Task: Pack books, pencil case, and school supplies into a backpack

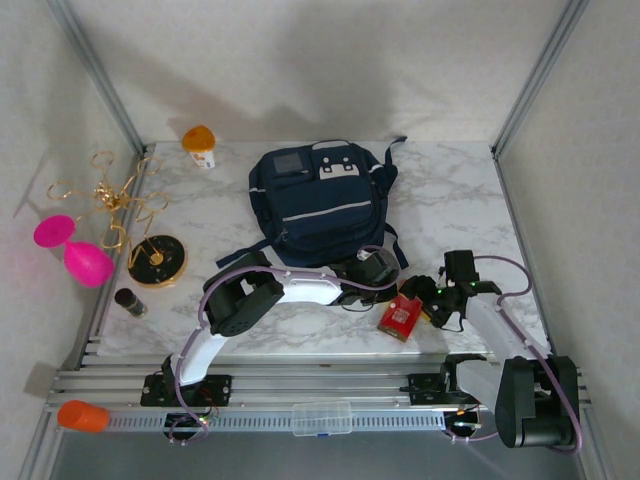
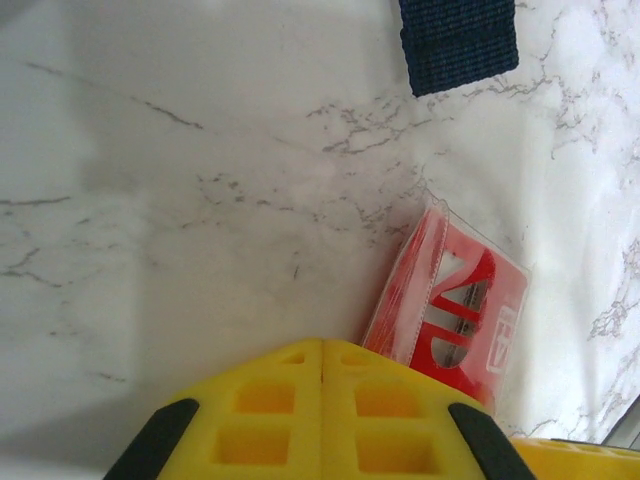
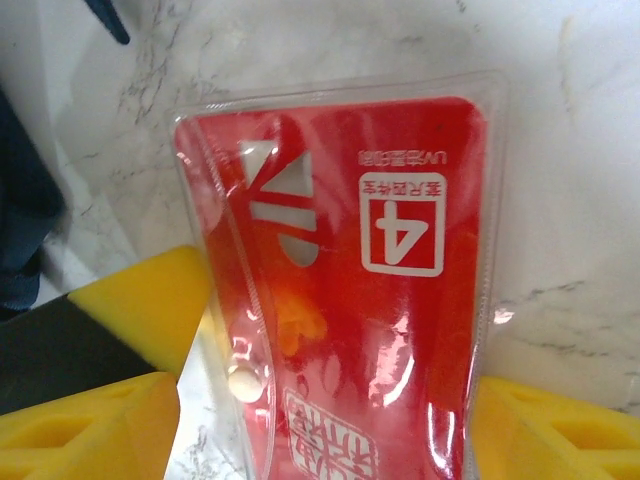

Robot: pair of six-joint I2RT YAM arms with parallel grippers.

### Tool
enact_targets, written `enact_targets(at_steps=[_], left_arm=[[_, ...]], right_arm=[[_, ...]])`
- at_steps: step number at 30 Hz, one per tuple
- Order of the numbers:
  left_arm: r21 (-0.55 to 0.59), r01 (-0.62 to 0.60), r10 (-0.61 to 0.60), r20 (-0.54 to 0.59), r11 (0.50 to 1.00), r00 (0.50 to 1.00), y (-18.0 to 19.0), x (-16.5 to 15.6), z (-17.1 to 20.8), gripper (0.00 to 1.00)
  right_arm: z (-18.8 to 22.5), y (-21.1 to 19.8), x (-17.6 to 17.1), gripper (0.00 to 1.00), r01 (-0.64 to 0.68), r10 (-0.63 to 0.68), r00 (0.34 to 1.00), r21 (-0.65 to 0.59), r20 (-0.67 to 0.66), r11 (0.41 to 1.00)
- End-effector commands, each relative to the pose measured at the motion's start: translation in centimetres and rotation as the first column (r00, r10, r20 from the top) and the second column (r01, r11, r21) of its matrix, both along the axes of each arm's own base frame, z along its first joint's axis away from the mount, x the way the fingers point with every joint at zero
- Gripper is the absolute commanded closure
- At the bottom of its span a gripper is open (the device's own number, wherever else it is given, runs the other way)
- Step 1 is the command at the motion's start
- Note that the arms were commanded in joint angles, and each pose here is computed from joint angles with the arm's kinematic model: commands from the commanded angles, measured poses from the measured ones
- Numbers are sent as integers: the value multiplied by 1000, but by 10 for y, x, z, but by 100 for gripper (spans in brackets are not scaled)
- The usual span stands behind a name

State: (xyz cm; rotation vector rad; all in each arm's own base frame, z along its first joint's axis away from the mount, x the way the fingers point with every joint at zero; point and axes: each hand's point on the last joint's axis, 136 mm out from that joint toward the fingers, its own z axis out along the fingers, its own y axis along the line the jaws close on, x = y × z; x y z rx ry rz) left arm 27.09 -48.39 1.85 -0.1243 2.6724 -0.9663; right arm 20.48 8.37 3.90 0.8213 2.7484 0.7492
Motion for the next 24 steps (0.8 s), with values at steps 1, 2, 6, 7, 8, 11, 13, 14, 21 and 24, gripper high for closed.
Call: enact_targets(at_steps=[1,2,6,7,8,11,13,14,21,24], left_arm=[[139,-52,56,-25,989,998,43,5,-37,100],[137,-57,61,-28,989,998,45,6,-37,100],[145,-75,80,-34,987,996,56,8,-39,100],[148,-83,88,-31,986,996,60,10,-39,100],[151,-88,94,-29,985,995,63,11,-40,100],[157,-98,104,-34,983,994,71,12,-41,100],[159,-103,110,-36,982,993,74,12,-42,100],[156,-104,110,-35,982,993,74,12,-41,100],[137,-110,116,-34,984,993,75,13,-37,100],[127,-114,119,-31,985,992,74,14,-33,100]], right_arm=[[29,19,13,26,-61,51,995,108,91,992],[31,22,13,27,-68,55,994,128,98,989],[40,26,16,31,-76,56,990,161,127,984],[43,25,17,33,-76,55,989,156,135,985],[45,25,17,33,-77,56,989,150,140,986],[53,28,19,36,-90,61,983,170,172,981],[58,33,20,37,-103,63,979,205,195,973],[60,36,20,38,-111,65,977,223,205,969],[51,40,16,49,-137,89,977,246,196,960],[42,36,14,57,-123,86,981,219,173,968]])
